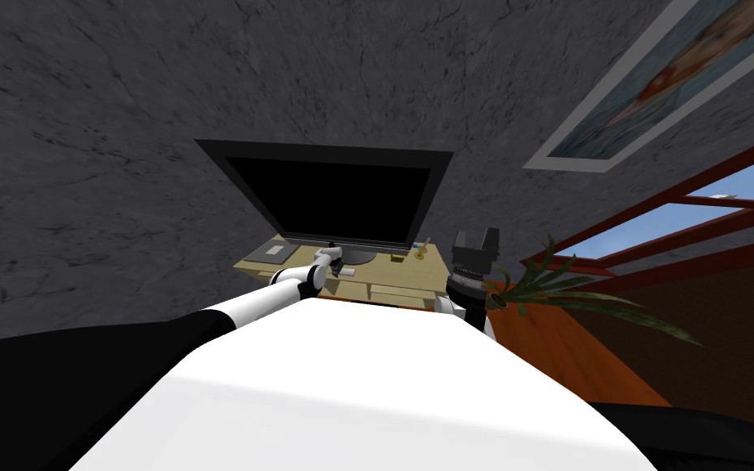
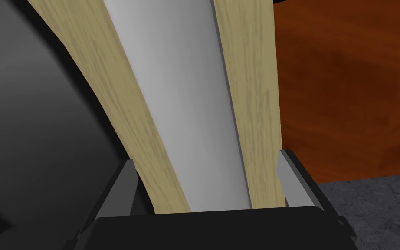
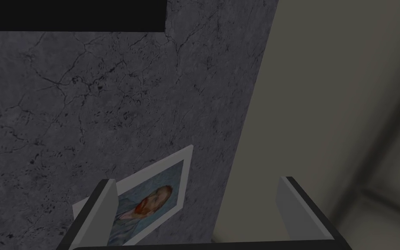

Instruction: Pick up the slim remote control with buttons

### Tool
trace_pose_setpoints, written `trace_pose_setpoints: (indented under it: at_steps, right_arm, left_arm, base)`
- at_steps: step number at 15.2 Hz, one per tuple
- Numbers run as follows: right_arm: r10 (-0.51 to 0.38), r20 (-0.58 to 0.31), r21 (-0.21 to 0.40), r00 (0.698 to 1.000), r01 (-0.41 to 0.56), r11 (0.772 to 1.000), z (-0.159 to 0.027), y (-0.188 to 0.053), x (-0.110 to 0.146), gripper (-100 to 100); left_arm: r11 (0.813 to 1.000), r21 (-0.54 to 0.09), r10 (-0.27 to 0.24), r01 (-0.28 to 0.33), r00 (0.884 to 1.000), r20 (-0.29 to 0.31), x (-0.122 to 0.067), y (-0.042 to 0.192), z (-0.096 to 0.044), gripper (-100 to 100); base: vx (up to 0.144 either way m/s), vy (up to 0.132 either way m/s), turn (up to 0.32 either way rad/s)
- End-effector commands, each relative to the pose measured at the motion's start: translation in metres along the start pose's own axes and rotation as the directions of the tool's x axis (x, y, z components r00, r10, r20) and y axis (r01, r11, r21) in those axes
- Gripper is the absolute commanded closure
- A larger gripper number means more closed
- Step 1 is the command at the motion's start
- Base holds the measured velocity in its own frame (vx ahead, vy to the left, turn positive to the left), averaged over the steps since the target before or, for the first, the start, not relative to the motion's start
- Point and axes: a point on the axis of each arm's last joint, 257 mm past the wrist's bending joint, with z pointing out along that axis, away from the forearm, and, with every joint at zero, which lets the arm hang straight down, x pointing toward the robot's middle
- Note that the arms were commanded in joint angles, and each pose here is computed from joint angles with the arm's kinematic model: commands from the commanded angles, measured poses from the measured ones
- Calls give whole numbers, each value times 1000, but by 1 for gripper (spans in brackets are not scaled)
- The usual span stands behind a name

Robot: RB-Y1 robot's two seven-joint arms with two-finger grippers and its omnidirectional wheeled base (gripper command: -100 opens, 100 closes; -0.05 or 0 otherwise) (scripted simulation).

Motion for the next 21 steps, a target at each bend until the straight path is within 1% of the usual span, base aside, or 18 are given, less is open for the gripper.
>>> trace_pose_setpoints:
  at_steps: [1,2,5,6,8,9,12,13,14,18,19,21]
  right_arm:
    - [0,0,0,1000,0,1000,0,0,0,0]
    - [0,0,0,1000,0,1000,0,0,0,0]
    - [0,0,0,1000,0,1000,0,0,0,0]
    - [0,0,0,1000,0,1000,0,0,0,0]
    - [0,0,0,1000,0,1000,0,0,0,0]
    - [0,0,0,1000,0,1000,0,0,0,0]
    - [0,0,0,1000,0,1000,0,0,0,0]
    - [0,0,0,1000,0,1000,0,0,0,0]
    - [0,0,0,1000,0,1000,0,0,0,0]
    - [0,0,0,1000,0,1000,0,0,0,0]
    - [0,0,0,1000,0,1000,0,0,0,0]
    - [0,0,0,1000,0,1000,0,0,0,0]
  left_arm:
    - [1000,-30,7,-8,1000,-24,11,5,0,-100]
    - [999,-42,9,-11,999,-33,15,8,1,-100]
    - [999,-40,9,-11,999,-32,14,8,0,-100]
    - [999,-39,7,-8,999,-31,19,15,9,-100]
    - [999,-39,6,-8,999,-31,20,17,12,-100]
    - [999,-38,5,-6,1000,-31,22,20,16,-100]
    - [999,-37,3,-4,1000,-31,26,26,22,-100]
    - [999,-40,4,-6,999,-32,24,24,19,-100]
    - [999,-38,4,-5,1000,-31,25,24,20,100]
    - [999,-37,1,-2,999,-32,25,23,19,100]
    - [999,-39,7,-8,999,-31,19,15,9,100]
    - [999,-40,9,-10,999,-32,15,10,3,100]
  base:
    - [45,23,-26]
    - [44,19,-30]
    - [25,6,-8]
    - [18,13,-15]
    - [3,6,-11]
    - [0,0,0]
    - [-1,1,-4]
    - [0,0,0]
    - [0,0,0]
    - [-1,0,5]
    - [12,4,3]
    - [3,-1,8]
